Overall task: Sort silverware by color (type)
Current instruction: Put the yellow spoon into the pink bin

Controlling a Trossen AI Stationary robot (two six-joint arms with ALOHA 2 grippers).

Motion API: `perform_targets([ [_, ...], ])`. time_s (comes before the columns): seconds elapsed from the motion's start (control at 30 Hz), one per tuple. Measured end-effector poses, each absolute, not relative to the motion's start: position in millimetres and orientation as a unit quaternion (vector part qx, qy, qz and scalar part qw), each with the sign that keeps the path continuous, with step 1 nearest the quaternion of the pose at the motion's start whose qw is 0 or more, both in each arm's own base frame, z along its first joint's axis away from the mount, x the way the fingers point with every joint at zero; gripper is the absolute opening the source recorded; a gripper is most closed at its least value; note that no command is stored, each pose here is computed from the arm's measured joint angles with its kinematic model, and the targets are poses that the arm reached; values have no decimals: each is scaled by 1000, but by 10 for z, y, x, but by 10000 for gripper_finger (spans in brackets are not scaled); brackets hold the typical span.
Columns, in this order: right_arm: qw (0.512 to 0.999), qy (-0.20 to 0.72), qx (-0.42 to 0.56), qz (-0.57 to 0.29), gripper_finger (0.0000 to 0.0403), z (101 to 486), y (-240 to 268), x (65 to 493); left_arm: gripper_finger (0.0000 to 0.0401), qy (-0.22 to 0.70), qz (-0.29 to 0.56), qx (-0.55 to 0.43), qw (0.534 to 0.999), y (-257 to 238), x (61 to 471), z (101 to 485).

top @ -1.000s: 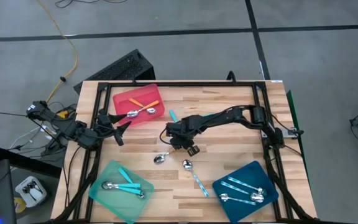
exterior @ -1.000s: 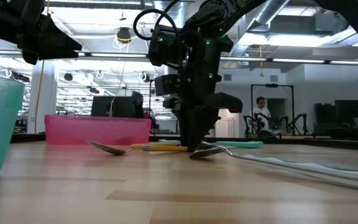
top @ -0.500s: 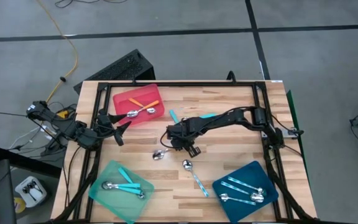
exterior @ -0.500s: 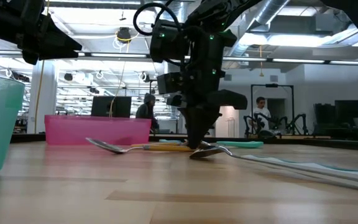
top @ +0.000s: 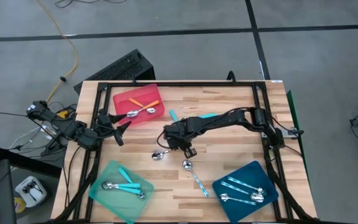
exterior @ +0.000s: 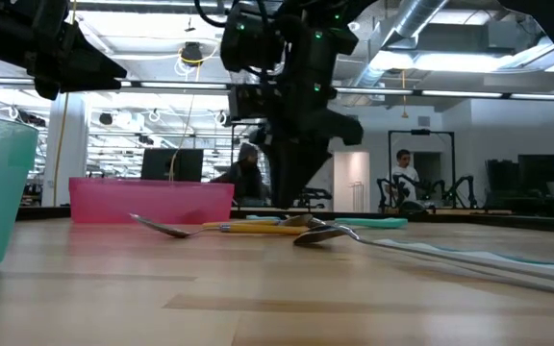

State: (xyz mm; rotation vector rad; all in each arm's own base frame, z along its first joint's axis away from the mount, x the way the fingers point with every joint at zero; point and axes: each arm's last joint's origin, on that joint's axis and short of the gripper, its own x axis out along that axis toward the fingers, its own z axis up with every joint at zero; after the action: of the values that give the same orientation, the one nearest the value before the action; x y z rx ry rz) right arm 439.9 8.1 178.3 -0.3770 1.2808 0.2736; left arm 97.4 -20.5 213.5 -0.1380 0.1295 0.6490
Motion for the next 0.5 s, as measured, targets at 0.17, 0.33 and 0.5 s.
perform_targets([
  [0.17, 798, 566, -171, 118, 178, 1806, 134, 4461, 190, 65, 318, -67, 943, -205, 974, 2132],
  [0.33, 814, 543, -166, 123, 230, 1811, 209, 4513, 190, 65, 318, -67, 943, -205, 974, 2132],
  [0.5, 830, 516, -171, 122, 238, 1837, 255, 4567, 190, 65, 318, -67, 943, -205, 974, 2132],
])
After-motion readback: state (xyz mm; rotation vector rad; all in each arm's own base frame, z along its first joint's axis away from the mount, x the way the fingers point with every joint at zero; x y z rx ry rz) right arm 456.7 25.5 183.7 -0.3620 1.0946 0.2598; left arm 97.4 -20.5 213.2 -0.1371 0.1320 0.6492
